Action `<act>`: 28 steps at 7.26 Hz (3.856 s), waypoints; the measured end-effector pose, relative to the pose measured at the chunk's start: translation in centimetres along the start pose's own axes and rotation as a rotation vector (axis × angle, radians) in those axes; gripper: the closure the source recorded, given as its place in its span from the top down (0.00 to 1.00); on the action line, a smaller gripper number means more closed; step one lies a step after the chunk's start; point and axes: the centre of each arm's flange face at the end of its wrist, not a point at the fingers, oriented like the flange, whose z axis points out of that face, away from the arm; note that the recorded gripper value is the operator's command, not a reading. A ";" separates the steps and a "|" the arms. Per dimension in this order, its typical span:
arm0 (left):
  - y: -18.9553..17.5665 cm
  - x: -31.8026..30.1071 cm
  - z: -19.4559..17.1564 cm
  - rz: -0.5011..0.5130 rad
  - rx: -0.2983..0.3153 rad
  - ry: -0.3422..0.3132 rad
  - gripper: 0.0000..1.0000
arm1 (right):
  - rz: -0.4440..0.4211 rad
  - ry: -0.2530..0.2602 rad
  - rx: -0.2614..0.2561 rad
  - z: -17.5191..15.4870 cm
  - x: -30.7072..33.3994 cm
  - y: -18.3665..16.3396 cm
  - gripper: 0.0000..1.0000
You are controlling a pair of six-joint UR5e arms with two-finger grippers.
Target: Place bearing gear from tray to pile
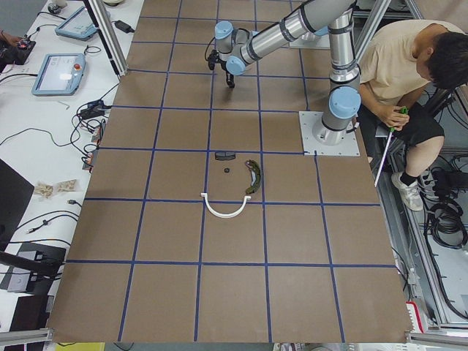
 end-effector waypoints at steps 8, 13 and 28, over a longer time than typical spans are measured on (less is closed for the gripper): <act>-8.9 -34.5 -12.8 0.045 -0.148 0.003 0.00 | -0.001 -0.001 -0.003 0.2 0.0 -0.1 1.00; -4.8 -48.3 -8.8 0.091 -0.168 0.020 0.00 | -0.002 -0.001 -0.004 0.3 0.0 -0.1 1.00; -1.3 -52.4 -2.3 0.095 -0.160 0.004 1.00 | -0.001 -0.001 -0.006 0.4 0.0 -0.2 1.00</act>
